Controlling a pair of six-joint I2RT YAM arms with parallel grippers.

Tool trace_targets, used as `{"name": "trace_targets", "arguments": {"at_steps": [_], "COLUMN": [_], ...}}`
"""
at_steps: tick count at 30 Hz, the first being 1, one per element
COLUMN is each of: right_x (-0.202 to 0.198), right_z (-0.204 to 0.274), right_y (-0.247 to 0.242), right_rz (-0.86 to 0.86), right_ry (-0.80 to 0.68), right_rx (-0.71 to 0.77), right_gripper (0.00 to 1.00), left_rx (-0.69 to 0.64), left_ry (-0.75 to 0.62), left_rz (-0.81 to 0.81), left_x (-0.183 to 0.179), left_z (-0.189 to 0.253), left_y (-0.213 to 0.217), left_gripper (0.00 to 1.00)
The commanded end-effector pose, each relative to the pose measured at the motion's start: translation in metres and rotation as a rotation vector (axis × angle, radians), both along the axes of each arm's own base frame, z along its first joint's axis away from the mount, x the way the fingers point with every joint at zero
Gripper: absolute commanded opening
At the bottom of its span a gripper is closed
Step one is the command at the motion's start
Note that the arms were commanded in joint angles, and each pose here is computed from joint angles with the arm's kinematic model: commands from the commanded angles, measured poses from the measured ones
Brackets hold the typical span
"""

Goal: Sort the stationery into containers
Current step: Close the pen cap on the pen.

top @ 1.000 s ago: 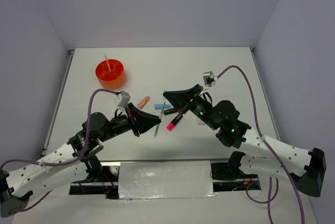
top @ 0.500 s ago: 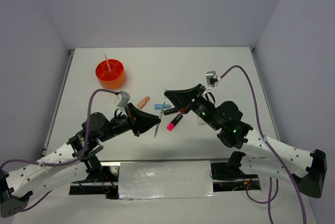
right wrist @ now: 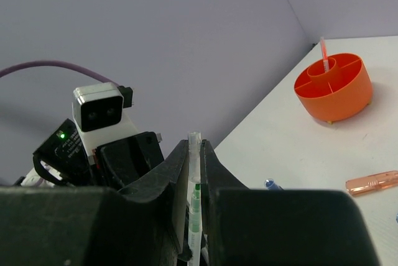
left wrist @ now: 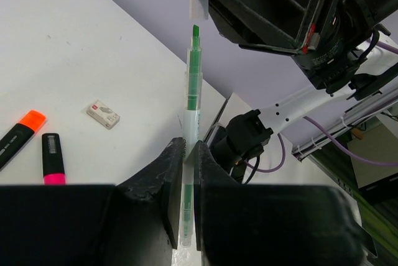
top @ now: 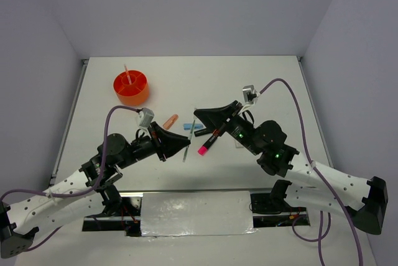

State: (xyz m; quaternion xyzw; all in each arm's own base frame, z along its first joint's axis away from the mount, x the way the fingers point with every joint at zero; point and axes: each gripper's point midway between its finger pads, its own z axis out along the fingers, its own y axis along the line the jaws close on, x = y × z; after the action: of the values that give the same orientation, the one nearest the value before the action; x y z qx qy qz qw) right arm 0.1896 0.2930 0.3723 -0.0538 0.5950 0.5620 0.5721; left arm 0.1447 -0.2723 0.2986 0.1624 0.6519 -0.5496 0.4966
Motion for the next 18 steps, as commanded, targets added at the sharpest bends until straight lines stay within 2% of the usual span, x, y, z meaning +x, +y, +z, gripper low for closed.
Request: {"name": "trace_targets", "arguments": {"at_steps": [1, 15, 18], "right_x": [-0.005, -0.013, -0.016], "right_z": [0.004, -0.009, -0.006], "right_y": [0.002, 0.010, 0.012], "right_rz": [0.028, 0.081, 0.087], "right_ry": [-0.022, 0.007, 0.004], "right_rx": [0.038, 0.075, 0.099], "right_gripper": [0.00, 0.00, 0.06], "left_rx": [-0.062, -0.093, -0.126], "left_ry": [-0.068, -0.088, -0.096], "left_rz": [0.016, 0.085, 0.095], "left_x": [0.000, 0.009, 0.011], "left_z": [0.030, 0.040, 0.044], "left_y": [0.004, 0.013, 0.013], "left_gripper": [0.04, 0.04, 0.02]}}
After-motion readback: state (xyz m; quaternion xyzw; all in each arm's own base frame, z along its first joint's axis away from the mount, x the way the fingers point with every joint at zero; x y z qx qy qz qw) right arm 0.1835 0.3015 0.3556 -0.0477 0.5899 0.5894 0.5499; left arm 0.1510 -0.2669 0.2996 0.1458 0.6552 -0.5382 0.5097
